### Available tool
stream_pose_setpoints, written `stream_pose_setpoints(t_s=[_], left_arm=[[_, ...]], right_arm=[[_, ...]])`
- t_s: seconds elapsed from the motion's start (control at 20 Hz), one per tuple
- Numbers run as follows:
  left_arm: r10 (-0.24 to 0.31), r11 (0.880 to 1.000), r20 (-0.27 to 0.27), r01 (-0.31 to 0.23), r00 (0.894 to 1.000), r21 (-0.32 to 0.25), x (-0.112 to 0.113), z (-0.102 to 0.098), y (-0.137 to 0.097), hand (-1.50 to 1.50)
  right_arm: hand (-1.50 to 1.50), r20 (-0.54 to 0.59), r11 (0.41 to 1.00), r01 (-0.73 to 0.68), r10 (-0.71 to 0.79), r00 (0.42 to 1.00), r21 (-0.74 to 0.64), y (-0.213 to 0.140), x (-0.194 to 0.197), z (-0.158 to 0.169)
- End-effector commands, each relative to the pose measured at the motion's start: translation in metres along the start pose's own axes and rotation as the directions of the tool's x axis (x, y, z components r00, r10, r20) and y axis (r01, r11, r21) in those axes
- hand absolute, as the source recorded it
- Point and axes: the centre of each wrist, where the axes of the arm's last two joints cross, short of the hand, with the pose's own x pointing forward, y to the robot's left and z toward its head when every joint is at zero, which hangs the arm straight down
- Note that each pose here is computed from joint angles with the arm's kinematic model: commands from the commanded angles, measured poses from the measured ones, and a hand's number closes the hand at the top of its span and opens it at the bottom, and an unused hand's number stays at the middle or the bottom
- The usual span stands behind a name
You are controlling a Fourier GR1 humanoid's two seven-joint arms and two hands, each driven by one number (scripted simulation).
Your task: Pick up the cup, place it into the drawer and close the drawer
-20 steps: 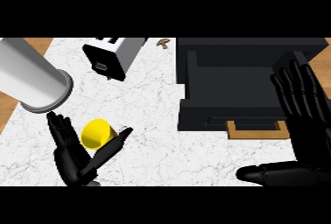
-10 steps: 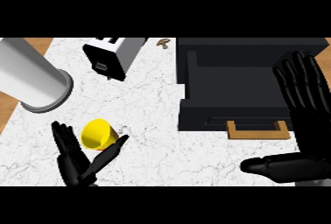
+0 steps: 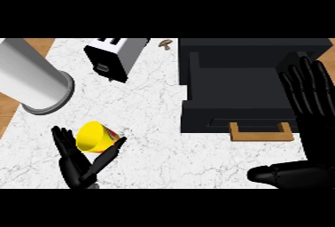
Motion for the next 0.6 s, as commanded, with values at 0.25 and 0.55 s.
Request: stream_pose_setpoints(t_s=[0.25, 0.55], left_arm=[[-0.016, 0.999, -0.045, 0.017, 0.999, 0.029, -0.024, 0.007, 0.023, -1.5], [-0.029, 0.999, -0.054, 0.03, 0.998, 0.022, -0.04, -0.01, 0.023, -1.5]], right_arm=[[-1.5, -0.014, 0.999, -0.009, 0.01, 1.0, 0.034, 0.001, 0.001, 0.014], [-1.5, -0.011, 1.0, 0.003, -0.003, 1.0, 0.017, -0.002, -0.008, 0.003]])
